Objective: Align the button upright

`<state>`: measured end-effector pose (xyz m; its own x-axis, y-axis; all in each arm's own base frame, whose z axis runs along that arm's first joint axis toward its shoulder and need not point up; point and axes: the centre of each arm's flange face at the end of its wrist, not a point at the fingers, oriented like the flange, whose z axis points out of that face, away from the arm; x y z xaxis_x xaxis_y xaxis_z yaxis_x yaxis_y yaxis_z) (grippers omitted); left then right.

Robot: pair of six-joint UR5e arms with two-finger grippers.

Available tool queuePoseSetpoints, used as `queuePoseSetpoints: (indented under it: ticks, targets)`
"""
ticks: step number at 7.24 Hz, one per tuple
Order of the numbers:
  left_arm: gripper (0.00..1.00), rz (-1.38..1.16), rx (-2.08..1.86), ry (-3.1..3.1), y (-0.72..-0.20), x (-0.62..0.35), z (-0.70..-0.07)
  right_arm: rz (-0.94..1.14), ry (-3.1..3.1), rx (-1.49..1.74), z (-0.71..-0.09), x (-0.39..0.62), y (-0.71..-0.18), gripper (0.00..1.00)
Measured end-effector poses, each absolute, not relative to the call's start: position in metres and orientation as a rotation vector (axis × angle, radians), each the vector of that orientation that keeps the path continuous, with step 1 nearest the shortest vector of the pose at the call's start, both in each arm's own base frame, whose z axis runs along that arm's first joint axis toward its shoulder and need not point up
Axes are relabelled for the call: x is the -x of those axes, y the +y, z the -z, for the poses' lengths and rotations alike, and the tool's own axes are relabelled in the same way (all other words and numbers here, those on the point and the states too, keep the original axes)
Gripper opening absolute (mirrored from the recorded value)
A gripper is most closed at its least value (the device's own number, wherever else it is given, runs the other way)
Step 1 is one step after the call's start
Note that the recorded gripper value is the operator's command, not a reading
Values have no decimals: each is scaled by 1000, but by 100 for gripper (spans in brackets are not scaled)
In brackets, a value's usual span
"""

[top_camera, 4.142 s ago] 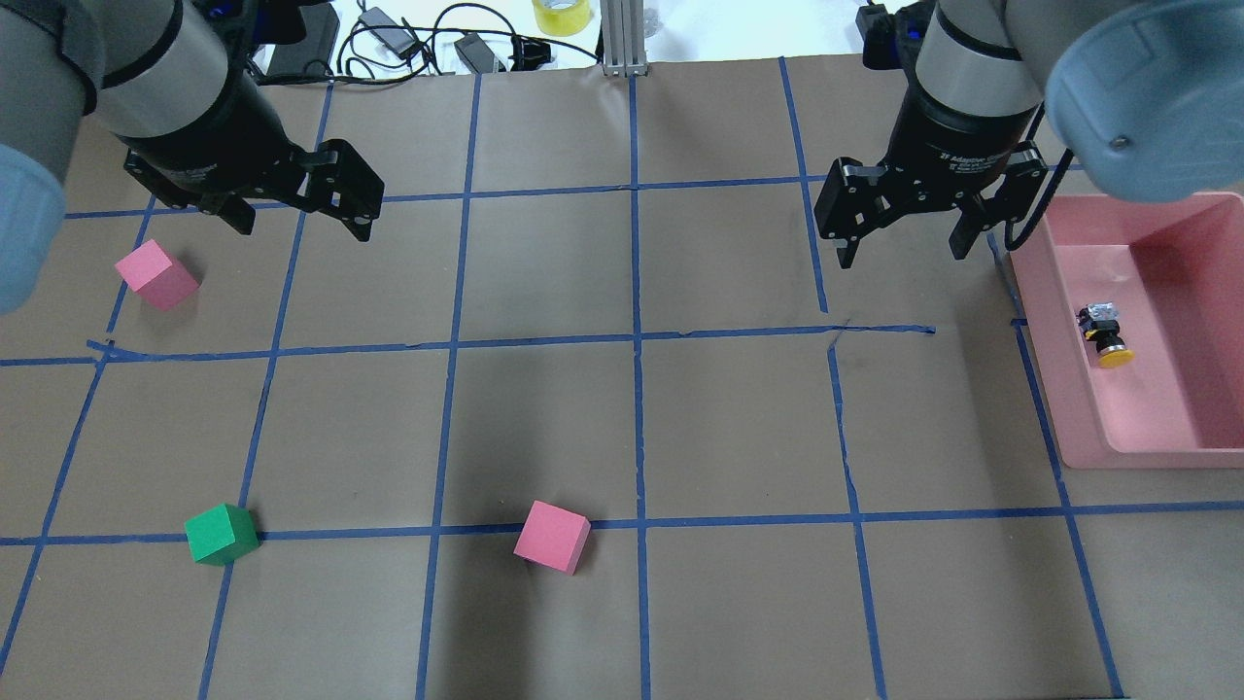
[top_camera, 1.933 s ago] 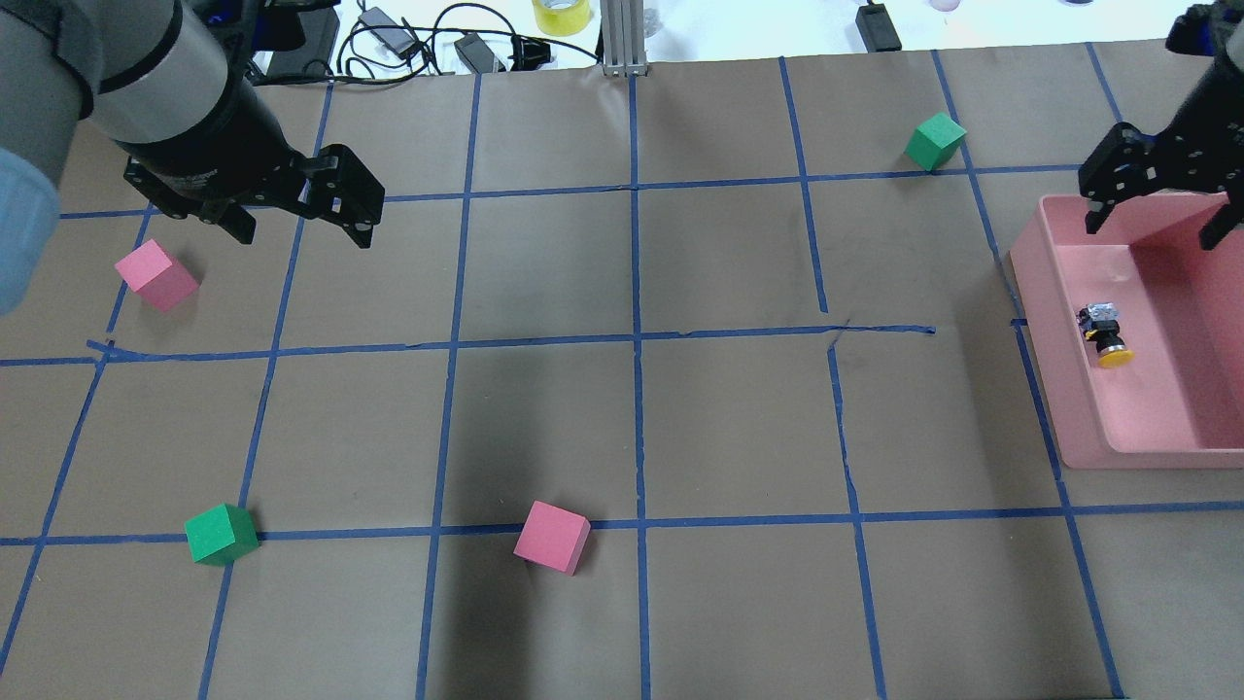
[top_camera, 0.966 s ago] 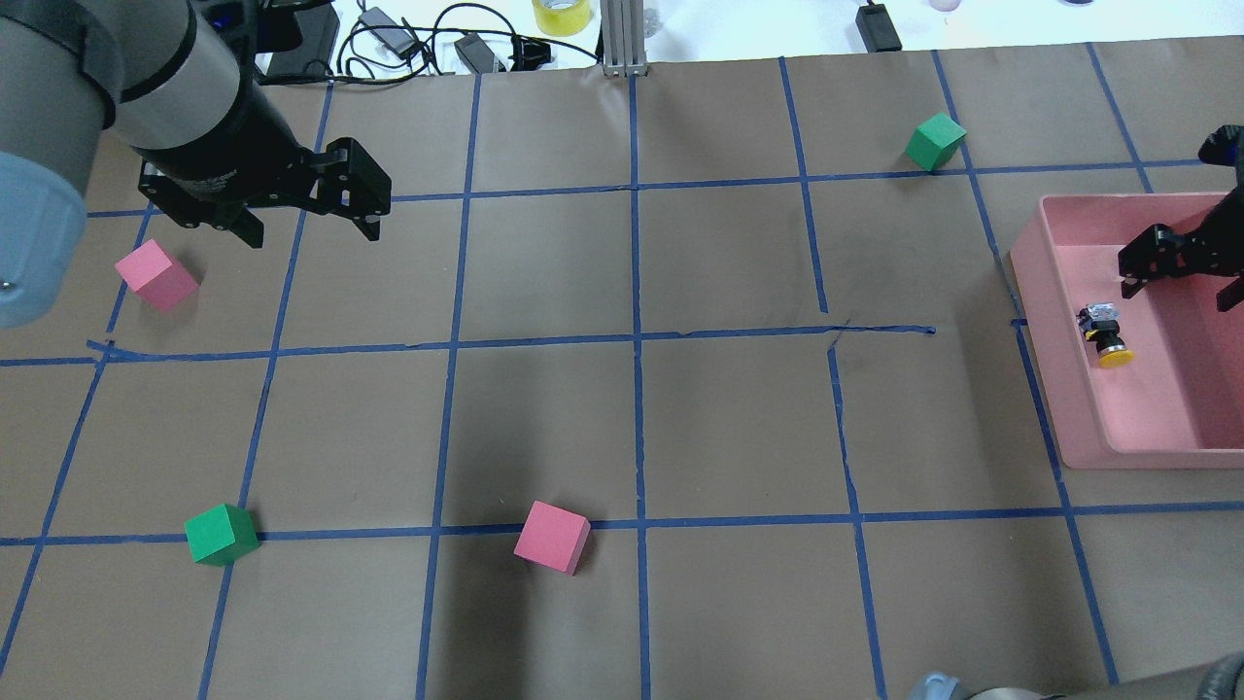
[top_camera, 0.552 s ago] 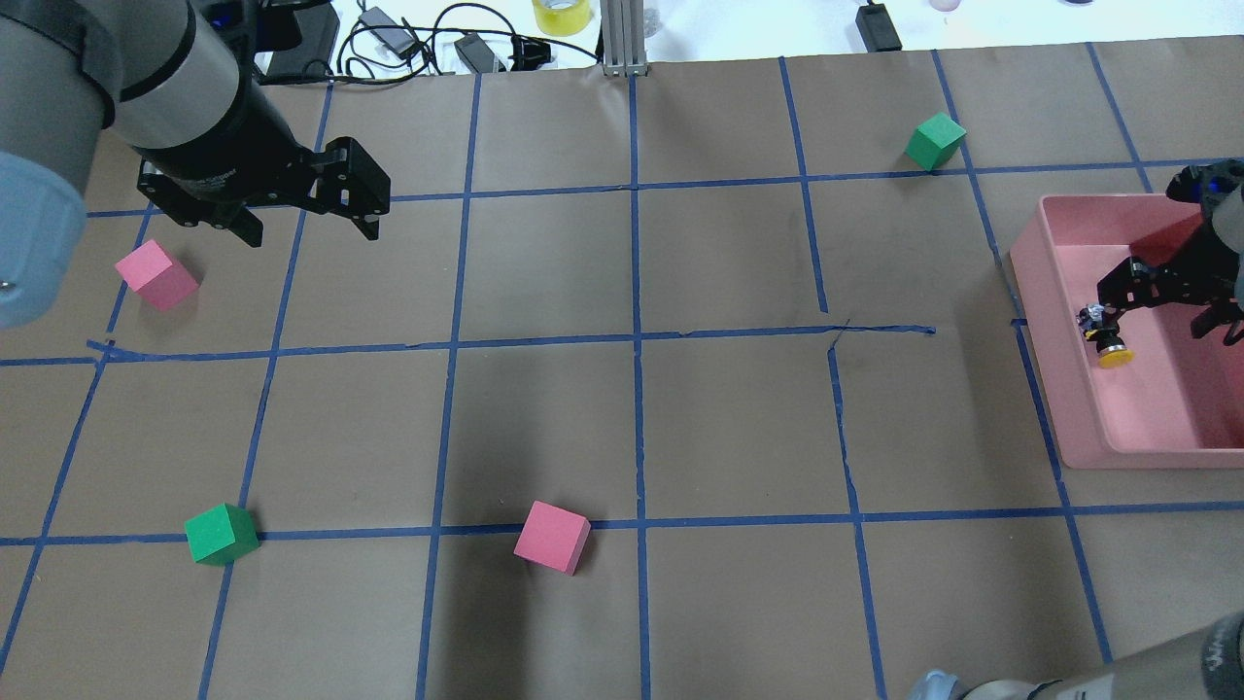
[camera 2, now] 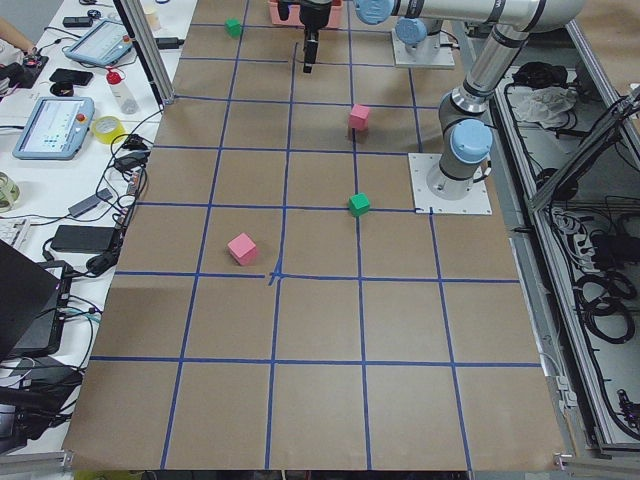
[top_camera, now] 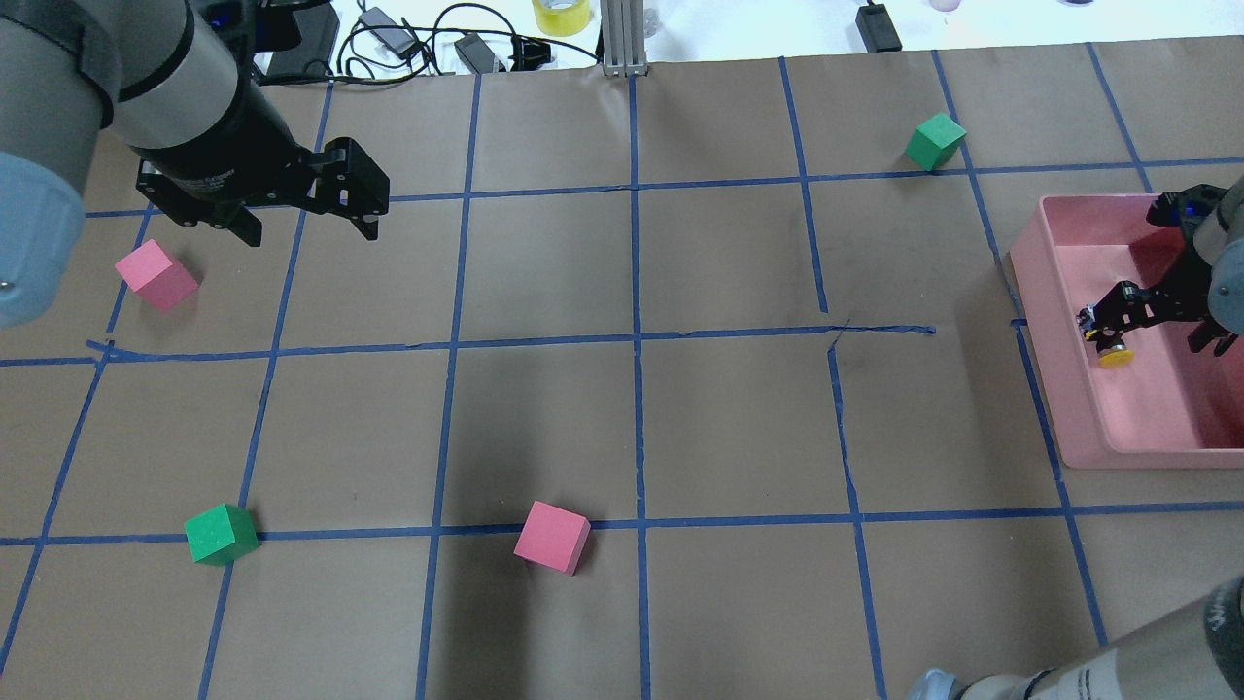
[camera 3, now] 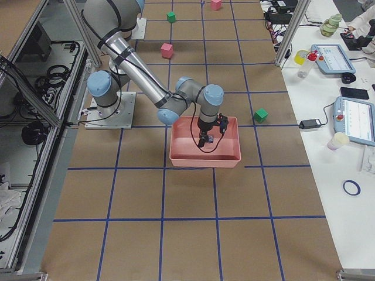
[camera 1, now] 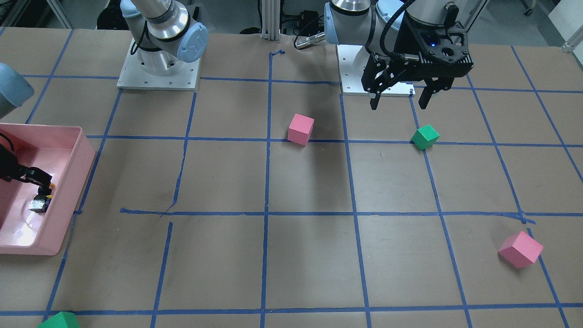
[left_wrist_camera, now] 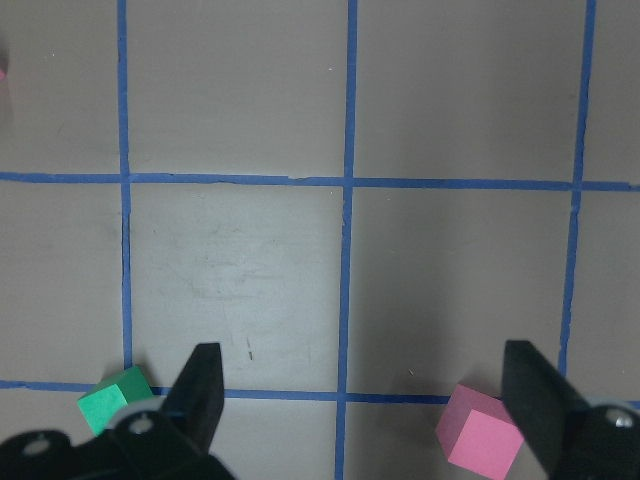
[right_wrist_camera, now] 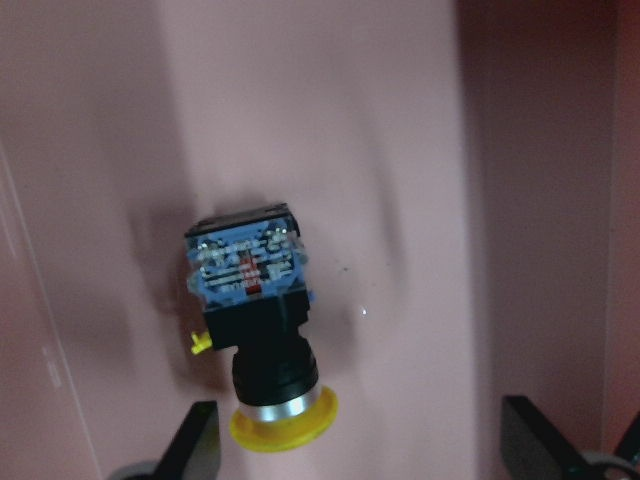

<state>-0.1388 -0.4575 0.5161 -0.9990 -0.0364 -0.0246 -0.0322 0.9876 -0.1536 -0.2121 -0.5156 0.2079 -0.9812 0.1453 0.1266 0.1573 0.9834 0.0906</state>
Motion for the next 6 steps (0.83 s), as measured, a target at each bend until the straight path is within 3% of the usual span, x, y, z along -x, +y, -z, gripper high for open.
queuePoseSetpoints:
  ticks: [1,4,6]
  targets:
    - [100,240,54,3105,-457,138,-516,170,-3007,215,-197,214,-517,95]
    - [100,241,56,3105,-457,138,-517,225,-2994,190,-180,216,-515,0]
    - [100,240,56,3105,-457,138,-516,269,-2969,187,-180,217,-510,0]
